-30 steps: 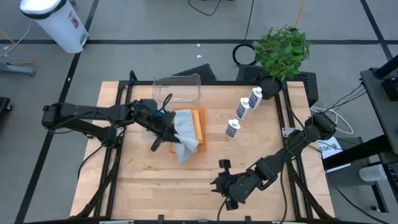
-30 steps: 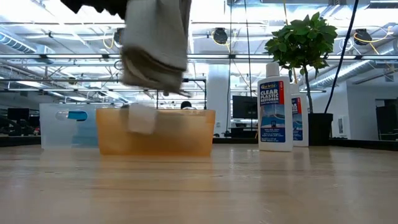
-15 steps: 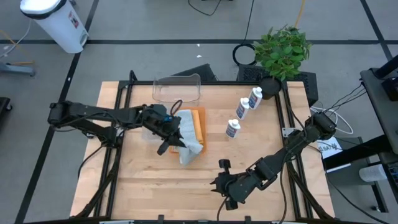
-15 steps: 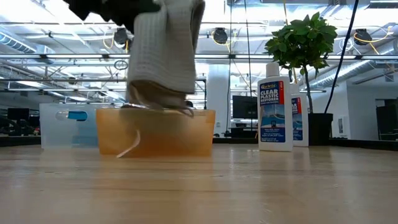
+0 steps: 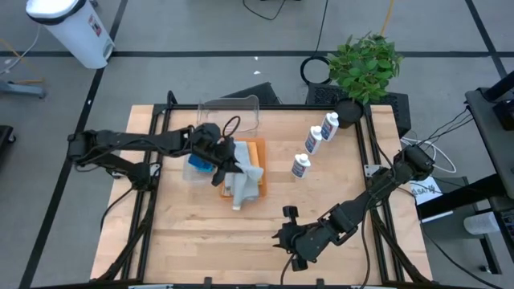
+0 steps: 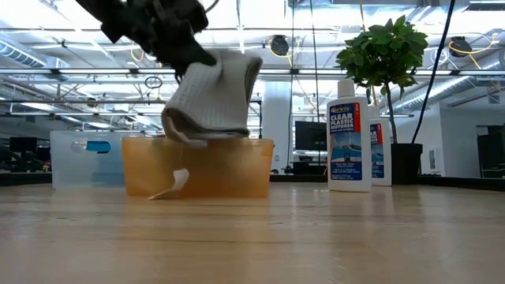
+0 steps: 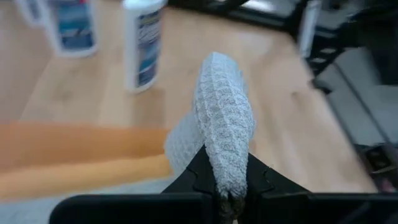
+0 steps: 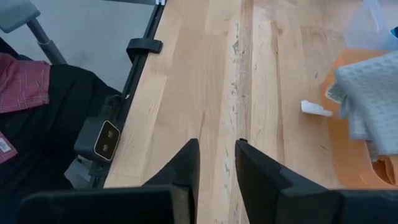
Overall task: Pick & Place Kitchen Items
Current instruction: Put the gray towel into the orange bin
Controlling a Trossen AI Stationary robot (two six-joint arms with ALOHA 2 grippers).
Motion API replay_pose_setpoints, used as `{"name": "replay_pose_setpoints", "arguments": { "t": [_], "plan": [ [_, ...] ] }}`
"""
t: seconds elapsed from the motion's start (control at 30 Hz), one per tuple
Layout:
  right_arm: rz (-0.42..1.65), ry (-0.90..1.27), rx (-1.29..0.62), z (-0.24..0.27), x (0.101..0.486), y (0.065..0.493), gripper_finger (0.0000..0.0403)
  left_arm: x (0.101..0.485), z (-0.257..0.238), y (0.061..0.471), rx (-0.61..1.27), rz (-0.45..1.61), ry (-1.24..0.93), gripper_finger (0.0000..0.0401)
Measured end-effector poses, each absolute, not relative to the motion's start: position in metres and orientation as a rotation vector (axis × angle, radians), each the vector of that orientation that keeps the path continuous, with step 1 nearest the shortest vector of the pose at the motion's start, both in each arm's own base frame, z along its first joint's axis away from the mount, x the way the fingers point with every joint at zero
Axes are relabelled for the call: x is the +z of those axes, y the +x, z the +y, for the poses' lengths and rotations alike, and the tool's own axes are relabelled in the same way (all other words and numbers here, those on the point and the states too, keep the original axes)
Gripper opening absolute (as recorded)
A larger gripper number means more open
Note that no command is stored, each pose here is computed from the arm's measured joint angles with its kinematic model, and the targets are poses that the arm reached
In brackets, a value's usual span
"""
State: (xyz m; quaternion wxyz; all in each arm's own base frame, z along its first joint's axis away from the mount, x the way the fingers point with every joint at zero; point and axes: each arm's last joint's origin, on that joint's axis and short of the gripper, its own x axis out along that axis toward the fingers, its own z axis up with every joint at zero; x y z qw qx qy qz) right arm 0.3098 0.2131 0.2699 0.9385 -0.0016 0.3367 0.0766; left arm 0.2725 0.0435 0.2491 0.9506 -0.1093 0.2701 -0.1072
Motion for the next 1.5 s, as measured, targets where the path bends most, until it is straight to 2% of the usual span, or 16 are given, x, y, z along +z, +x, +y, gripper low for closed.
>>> {"name": "replay_pose_setpoints", "arguments": {
  "t": [0.5, 0.67, 0.9, 1.03, 1.23, 1.37, 1.5],
  "plan": [
    [0.687, -0.01, 0.158, 0.213, 0.27, 0.31, 0.007, 0.212, 0.088, 0.277, -0.052, 0.686, -0.181, 0.0021],
    [0.686, -0.012, 0.159, 0.213, 0.27, 0.31, 0.007, 0.207, 0.098, 0.273, 0.096, 0.745, -0.15, 0.0032],
    [0.687, -0.013, 0.159, 0.213, 0.27, 0.31, 0.007, 0.205, 0.102, 0.269, 0.153, 0.782, -0.181, 0.0042],
    [0.686, -0.013, 0.159, 0.213, 0.27, 0.31, 0.007, 0.202, 0.098, 0.268, 0.263, 0.834, -0.138, 0.0079],
    [0.686, -0.013, 0.158, 0.213, 0.27, 0.31, 0.007, 0.21, 0.09, 0.268, 0.411, 0.867, -0.03, 0.0175],
    [0.686, -0.013, 0.158, 0.212, 0.27, 0.31, 0.007, 0.226, 0.084, 0.266, 0.416, 0.846, -0.004, 0.0227],
    [0.686, -0.01, 0.151, 0.21, 0.27, 0.312, 0.007, 0.239, 0.077, 0.263, 0.407, 0.789, -0.007, 0.0258]
  ]
}}
